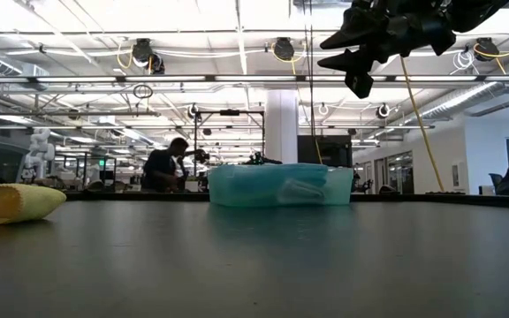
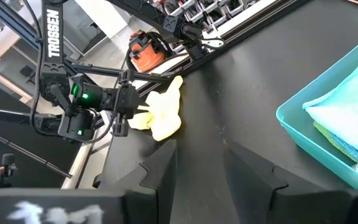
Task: Fold microfiber towels
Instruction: Fold the yellow microfiber towel
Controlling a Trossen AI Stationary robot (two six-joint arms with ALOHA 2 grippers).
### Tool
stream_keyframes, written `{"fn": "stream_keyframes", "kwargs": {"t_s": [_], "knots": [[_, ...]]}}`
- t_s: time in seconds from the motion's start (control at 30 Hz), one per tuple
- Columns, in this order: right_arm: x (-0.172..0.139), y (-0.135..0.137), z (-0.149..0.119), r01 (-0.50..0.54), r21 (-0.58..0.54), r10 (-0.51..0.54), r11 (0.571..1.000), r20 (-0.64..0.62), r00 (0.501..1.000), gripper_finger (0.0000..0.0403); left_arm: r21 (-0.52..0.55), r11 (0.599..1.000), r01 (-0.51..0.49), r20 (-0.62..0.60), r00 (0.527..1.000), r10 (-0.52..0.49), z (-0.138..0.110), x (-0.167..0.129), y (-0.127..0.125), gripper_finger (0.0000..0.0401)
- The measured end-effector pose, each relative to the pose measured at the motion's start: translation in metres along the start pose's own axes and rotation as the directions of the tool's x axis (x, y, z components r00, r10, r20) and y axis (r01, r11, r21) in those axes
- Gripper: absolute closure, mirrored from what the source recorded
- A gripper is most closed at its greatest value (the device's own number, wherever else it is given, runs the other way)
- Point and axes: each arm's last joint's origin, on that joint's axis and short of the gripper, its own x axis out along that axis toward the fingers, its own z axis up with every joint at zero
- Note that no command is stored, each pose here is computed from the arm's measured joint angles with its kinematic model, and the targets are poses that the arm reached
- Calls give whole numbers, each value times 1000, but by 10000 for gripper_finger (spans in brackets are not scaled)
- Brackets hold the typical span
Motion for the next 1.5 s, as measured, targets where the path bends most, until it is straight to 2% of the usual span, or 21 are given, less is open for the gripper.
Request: {"fn": "stream_keyframes", "kwargs": {"t_s": [0.27, 0.43, 0.67, 1.03, 1.5], "knots": [[0, 0, 0, 0, 9, 0, 1000, 0, 1000, 282, -12, 1000, -1, -22, 1000, 1, 3, 1, -3, 329], [0, 0, 0, 0, 26, 0, 1000, 0, 1000, 282, 21, 1000, 18, -37, 999, -17, 7, -3, -6, 329], [0, 0, 0, 3, 26, -4, 1000, 2, 1000, 282, 26, 999, 30, 21, 999, -30, 9, -3, -7, 329], [0, 0, 0, 3, 26, -3, 1000, 2, 1000, 282, 16, 998, -63, 39, 997, 62, 11, -2, 2, 329], [0, 0, 0, 3, 26, -3, 1000, 2, 1000, 282, 6, 998, -60, 50, 997, 59, 12, -2, 2, 332]]}}
